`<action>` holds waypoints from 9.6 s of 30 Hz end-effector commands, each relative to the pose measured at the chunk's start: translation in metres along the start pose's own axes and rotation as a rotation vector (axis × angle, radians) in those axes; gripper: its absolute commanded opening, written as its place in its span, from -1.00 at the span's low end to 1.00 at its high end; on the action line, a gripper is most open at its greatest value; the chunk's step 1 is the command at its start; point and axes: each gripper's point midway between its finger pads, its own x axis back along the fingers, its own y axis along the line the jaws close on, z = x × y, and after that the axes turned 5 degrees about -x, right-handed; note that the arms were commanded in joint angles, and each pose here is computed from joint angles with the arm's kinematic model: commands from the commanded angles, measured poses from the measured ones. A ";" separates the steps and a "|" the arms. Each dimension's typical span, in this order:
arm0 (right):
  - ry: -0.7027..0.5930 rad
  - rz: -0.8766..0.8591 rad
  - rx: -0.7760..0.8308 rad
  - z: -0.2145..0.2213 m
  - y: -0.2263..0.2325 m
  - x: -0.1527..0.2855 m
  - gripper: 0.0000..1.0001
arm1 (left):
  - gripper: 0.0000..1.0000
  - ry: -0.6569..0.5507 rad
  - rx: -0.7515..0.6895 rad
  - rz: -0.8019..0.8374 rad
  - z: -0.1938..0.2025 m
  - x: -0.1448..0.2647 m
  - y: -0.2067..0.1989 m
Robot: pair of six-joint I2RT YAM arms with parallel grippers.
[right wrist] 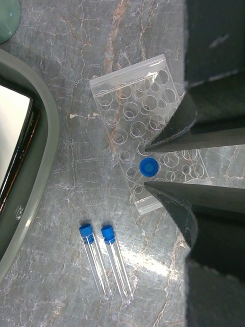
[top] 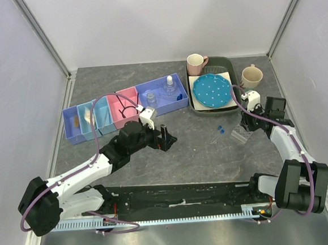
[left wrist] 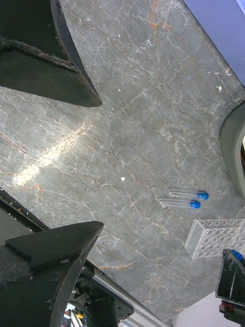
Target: Organize the chemistry lab equipment
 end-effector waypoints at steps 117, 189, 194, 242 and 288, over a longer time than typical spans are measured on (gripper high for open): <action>-0.119 -0.131 -0.209 -0.071 0.036 0.034 0.68 | -0.11 0.634 -0.066 -0.159 0.086 -0.231 -0.042; 0.308 -0.995 -0.363 -0.109 0.217 0.013 0.14 | -0.96 0.039 -0.074 0.017 -0.035 -0.072 -0.068; 0.313 -1.004 -0.373 -0.113 0.219 0.012 -0.17 | -0.96 0.030 -0.078 0.024 -0.041 -0.073 -0.071; 0.030 -0.090 -0.029 -0.067 0.037 0.074 -0.65 | 0.75 -0.058 0.156 -0.019 -0.045 -0.009 0.029; 0.029 0.017 -0.156 0.010 -0.022 0.004 -0.44 | 0.75 -0.010 0.202 0.011 -0.031 -0.018 0.032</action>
